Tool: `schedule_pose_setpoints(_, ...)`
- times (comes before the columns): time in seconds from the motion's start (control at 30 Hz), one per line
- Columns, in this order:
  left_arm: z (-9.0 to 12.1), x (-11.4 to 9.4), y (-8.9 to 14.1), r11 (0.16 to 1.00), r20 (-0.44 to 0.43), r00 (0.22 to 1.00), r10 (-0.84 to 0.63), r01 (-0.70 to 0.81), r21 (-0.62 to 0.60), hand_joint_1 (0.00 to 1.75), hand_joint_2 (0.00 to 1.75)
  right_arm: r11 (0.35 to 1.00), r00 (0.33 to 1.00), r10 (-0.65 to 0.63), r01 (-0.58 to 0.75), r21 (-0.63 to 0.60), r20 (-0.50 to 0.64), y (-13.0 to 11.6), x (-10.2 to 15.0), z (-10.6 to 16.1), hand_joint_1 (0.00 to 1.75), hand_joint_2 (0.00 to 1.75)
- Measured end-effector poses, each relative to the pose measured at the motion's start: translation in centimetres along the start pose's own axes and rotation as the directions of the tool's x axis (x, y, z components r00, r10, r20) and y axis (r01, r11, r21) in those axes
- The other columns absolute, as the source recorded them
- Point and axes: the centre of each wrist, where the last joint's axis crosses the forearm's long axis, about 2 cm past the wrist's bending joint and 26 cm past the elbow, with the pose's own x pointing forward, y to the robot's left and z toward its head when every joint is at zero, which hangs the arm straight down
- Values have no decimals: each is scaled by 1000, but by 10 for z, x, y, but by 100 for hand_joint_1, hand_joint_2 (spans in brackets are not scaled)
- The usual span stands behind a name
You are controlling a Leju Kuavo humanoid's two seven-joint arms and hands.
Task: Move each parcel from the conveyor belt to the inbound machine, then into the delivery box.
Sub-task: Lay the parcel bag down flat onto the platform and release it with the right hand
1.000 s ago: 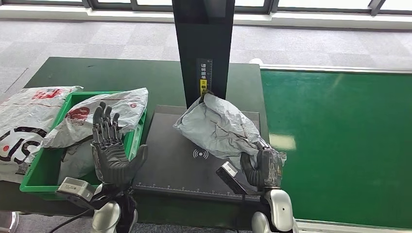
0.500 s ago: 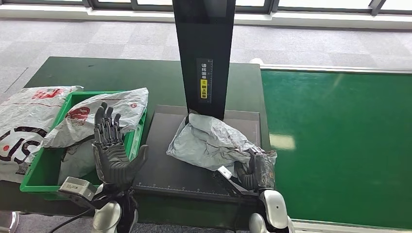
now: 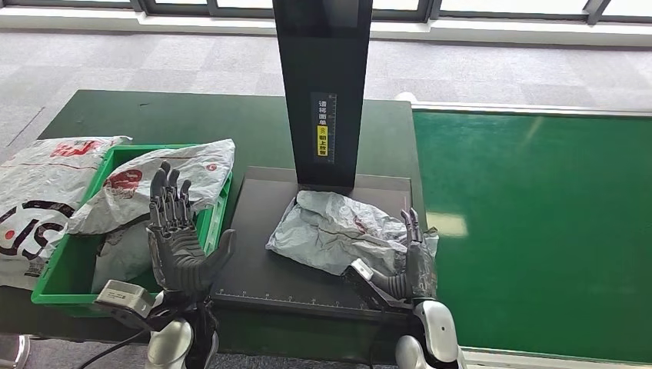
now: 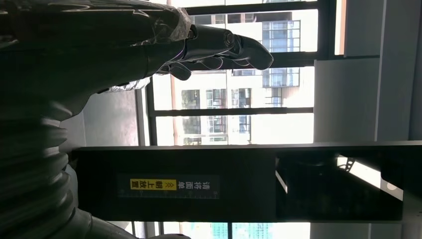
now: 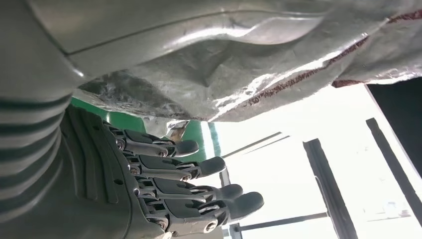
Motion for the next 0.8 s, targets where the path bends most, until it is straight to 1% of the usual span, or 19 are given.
schedule_pose_setpoints(0.1, 0, 0, 0, 1000, 0, 1000, -12, 12, 7, 0, 175, 997, 998, -60, 60, -41, 12, -2, -2, 0, 0, 0)
schedule_pose_setpoints(0.23, 0, 0, -1, 1000, 1, 1000, -25, 25, 15, 0, 175, 972, 987, -153, 160, -170, 51, -12, -3, -1, 0, 0)
schedule_pose_setpoints(0.3, 0, 0, -2, 1000, 1, 1000, -28, 28, 15, 0, 175, 955, 982, -177, 189, -229, 70, -19, -3, -1, 0, 0)
schedule_pose_setpoints(0.43, 0, 0, -4, 1000, 1, 1000, -28, 28, 12, 0, 175, 939, 978, -188, 204, -278, 86, -28, -2, -2, 0, 0)
schedule_pose_setpoints(0.57, 0, 0, -4, 1000, 1, 1000, -29, 29, 12, 0, 175, 930, 977, -189, 209, -304, 95, -32, -2, -1, 0, 0)
schedule_pose_setpoints(0.63, 0, -1, -5, 999, -1, 1000, -30, 30, 14, 0, 175, 915, 974, -198, 224, -336, 110, -35, -2, -1, 0, 0)
schedule_pose_setpoints(0.73, 0, -1, -7, 999, -3, 999, -38, 38, 19, 0, 175, 880, 962, -219, 266, -395, 160, -40, -3, 2, 0, 0)
schedule_pose_setpoints(0.8, 1, -2, -9, 998, -5, 998, -55, 55, 18, 0, 175, 848, 950, -226, 301, -435, 216, -46, -3, 3, 0, 0)
